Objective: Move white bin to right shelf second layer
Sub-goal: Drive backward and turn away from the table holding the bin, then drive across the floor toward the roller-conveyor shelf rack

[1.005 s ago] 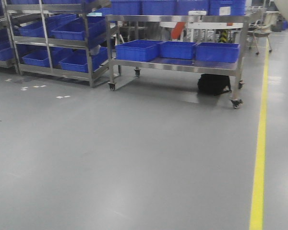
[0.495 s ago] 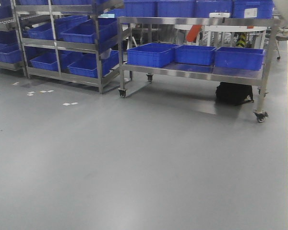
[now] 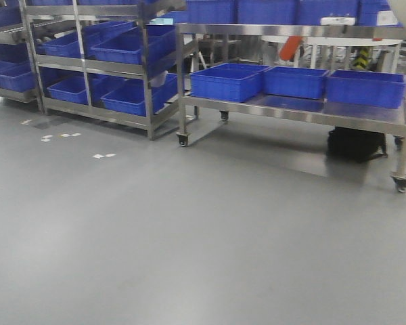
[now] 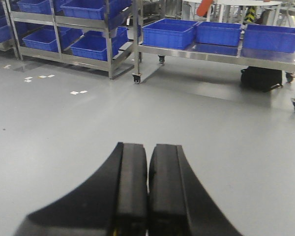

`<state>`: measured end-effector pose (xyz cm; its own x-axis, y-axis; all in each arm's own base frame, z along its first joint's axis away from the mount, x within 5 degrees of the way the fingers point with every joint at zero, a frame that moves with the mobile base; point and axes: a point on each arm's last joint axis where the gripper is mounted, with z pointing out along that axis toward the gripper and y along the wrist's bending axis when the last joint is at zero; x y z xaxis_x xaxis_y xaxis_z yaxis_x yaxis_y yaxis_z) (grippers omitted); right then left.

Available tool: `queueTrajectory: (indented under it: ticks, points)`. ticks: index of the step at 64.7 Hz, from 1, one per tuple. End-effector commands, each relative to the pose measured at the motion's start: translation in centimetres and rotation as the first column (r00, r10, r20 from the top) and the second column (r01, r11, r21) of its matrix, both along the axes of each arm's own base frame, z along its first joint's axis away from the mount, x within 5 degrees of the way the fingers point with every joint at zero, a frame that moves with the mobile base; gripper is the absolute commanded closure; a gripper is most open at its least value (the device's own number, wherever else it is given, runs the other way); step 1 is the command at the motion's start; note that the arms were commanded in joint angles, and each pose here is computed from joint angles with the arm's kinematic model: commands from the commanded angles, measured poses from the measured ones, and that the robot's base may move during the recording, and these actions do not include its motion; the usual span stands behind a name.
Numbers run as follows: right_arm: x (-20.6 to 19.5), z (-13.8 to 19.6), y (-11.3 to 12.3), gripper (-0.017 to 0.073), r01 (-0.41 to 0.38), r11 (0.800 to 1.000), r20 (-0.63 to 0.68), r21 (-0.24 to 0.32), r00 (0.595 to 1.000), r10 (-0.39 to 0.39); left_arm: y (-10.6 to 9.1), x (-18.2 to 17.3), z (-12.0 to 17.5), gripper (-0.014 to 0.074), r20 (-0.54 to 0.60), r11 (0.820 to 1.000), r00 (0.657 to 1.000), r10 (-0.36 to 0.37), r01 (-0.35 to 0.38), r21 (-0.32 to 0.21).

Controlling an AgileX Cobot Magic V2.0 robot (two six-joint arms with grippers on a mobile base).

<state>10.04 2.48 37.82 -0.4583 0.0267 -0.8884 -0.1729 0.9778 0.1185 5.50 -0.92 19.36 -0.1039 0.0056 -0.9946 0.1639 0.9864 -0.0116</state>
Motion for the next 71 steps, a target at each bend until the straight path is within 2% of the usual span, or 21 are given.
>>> queueTrajectory:
  ticks: [1, 71]
  points:
    - [0.21, 1.62, -0.01, 0.0501, 0.002, 1.000, 0.109, 0.025, 0.994, -0.005, -0.04, 0.04, -0.06, 0.0509, 0.071, 1.000, 0.997, -0.005, 0.007, -0.019]
    - [0.20, 1.59, -0.01, 0.0501, 0.003, 1.000, 0.106, 0.024, 0.994, -0.005, -0.04, 0.04, -0.06, 0.0509, 0.071, 1.000, 0.997, -0.005, 0.007, -0.019]
